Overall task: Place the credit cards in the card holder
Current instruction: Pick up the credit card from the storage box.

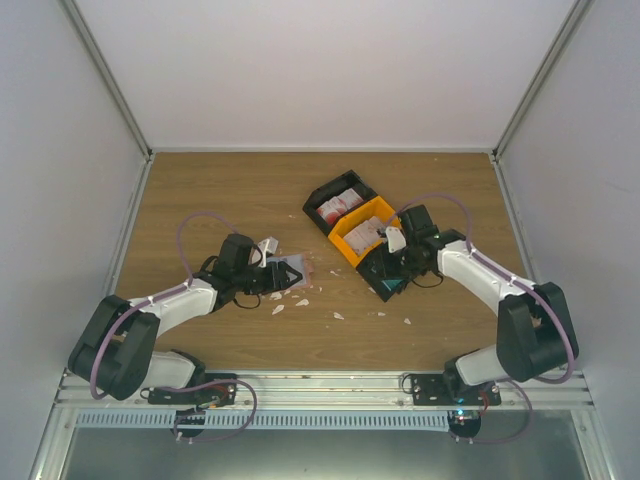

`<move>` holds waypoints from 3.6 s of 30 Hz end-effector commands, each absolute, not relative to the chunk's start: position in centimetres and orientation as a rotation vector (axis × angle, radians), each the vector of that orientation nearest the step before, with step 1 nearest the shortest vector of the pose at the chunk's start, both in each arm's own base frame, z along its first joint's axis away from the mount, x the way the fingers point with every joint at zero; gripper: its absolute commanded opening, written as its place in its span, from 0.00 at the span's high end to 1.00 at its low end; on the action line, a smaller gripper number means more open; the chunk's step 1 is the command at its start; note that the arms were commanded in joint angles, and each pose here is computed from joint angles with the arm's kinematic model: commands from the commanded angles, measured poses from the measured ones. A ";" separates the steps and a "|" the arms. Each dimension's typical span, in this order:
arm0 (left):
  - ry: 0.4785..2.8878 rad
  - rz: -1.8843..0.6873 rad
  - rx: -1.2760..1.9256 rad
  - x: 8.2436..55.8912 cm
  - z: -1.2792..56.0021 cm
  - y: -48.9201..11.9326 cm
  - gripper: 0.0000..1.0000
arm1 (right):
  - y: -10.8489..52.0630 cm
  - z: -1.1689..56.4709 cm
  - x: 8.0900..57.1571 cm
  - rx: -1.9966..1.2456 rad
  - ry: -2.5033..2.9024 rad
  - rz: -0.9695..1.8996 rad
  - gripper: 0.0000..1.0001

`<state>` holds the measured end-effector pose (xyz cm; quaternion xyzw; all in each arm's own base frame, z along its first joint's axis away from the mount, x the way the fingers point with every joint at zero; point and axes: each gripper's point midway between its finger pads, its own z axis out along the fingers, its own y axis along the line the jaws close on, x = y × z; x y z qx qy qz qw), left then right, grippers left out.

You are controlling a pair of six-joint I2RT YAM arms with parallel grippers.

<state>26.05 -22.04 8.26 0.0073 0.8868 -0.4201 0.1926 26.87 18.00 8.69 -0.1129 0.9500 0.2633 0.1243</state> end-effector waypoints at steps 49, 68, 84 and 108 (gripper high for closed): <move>2.473 -1.161 0.030 26.6 7.8 -22.2 0.44 | 18.6 6.5 26.3 -0.523 2.776 0.455 0.50; 2.477 -1.161 0.030 26.5 7.7 -22.2 0.44 | 18.0 7.5 26.3 -0.486 2.763 0.446 0.61; 2.481 -1.164 0.030 26.5 7.7 -22.4 0.44 | 17.8 7.9 26.1 -0.475 2.755 0.449 0.73; 2.472 -1.164 0.040 26.6 8.1 -22.6 0.44 | 18.4 5.7 27.5 -0.533 2.774 0.386 0.44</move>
